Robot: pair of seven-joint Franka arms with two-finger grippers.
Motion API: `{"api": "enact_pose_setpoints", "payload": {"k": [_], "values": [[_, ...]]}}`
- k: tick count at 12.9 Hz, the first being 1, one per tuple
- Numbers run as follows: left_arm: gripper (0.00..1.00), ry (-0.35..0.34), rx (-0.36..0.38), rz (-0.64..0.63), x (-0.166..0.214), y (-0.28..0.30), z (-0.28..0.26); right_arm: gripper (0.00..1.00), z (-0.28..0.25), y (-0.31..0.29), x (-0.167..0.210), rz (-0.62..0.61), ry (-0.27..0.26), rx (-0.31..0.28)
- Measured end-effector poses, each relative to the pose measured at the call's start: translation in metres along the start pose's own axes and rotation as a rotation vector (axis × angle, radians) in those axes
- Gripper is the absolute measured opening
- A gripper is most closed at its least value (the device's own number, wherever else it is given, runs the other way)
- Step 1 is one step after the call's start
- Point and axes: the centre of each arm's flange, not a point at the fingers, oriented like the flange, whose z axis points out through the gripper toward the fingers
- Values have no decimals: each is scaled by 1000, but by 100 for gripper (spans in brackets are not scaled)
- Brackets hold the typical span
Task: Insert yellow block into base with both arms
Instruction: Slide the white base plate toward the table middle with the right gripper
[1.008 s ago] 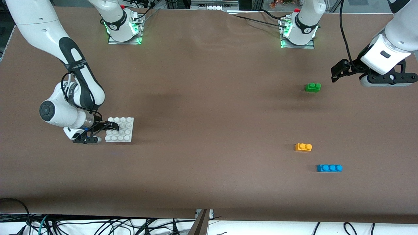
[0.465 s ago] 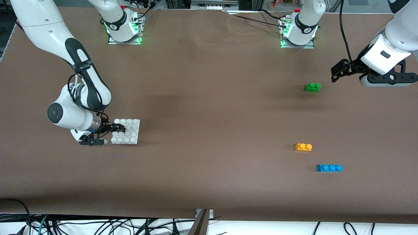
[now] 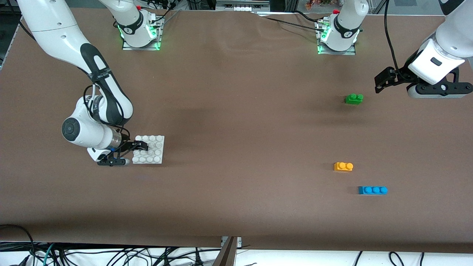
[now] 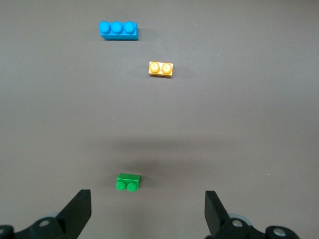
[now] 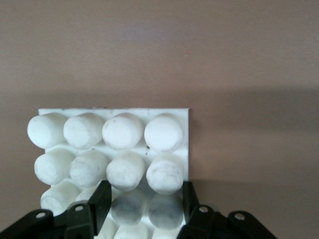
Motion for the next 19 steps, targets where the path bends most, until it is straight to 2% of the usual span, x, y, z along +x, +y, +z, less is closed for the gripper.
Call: {"api": "enact_pose_setpoints", "payload": {"k": [19], "values": [[100, 0, 0, 0, 0, 0, 0, 63, 25, -130, -4, -26, -2, 0]]}}
